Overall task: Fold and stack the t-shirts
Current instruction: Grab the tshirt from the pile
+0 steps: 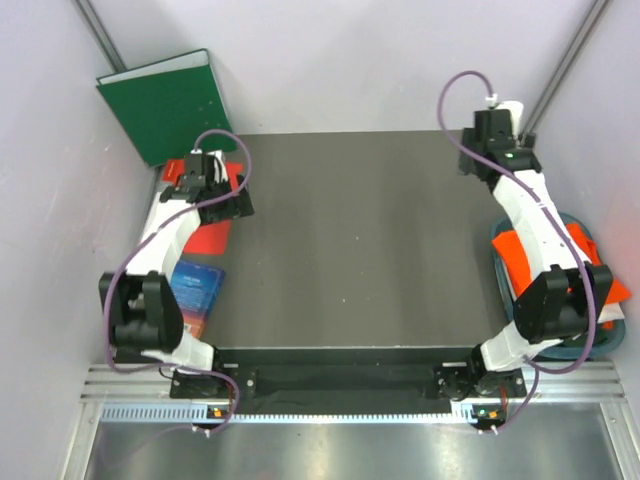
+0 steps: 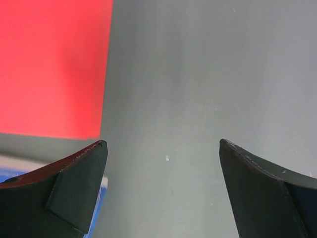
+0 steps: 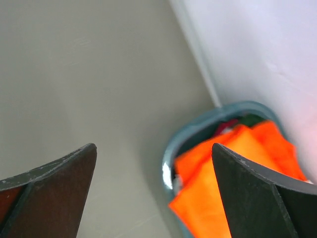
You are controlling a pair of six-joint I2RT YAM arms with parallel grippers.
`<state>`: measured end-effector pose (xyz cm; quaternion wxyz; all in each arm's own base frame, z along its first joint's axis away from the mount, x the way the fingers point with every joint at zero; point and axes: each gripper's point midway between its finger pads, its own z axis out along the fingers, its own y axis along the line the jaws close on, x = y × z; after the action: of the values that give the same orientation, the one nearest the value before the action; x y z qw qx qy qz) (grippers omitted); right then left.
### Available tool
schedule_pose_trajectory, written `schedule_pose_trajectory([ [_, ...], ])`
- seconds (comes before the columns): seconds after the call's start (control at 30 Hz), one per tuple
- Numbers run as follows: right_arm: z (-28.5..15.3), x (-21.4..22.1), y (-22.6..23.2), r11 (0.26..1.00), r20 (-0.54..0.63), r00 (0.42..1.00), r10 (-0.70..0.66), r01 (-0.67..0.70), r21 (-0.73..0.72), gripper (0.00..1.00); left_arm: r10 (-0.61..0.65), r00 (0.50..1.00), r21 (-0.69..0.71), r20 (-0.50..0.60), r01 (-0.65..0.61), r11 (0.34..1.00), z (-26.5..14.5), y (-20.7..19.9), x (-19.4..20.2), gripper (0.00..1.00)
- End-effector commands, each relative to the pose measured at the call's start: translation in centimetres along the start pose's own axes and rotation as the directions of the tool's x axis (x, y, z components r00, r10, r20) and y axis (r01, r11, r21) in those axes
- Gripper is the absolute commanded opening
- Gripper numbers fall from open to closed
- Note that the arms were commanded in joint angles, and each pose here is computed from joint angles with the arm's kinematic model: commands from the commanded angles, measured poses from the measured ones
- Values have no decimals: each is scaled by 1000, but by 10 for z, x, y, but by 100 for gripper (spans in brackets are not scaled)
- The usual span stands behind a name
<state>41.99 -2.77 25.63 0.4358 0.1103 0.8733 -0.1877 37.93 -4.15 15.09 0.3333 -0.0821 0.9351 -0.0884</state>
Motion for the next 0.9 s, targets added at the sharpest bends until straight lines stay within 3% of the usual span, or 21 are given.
schedule_pose_trajectory([
  [0.0,-14,-20,-71,973,67,987,145,-154,170,100,7,997,-23,-72,-9,1000,23,1,-11,99],
  [0.17,-18,25,-129,941,-32,979,201,-184,285,97,10,995,61,-97,-4,998,39,-16,-17,99],
  [0.37,-30,82,-169,911,-119,940,319,-269,312,100,11,988,74,-156,1,997,60,-20,-5,99],
  [0.5,-38,118,-152,935,-243,917,317,-260,240,100,16,983,91,-185,1,996,69,-26,2,99],
  [0.67,-38,141,-109,948,-355,882,311,-313,52,94,20,978,103,-208,1,995,80,-31,5,99],
  [0.87,-30,165,-77,954,-434,858,273,-301,5,91,30,972,126,-234,0,992,91,-36,11,99],
])
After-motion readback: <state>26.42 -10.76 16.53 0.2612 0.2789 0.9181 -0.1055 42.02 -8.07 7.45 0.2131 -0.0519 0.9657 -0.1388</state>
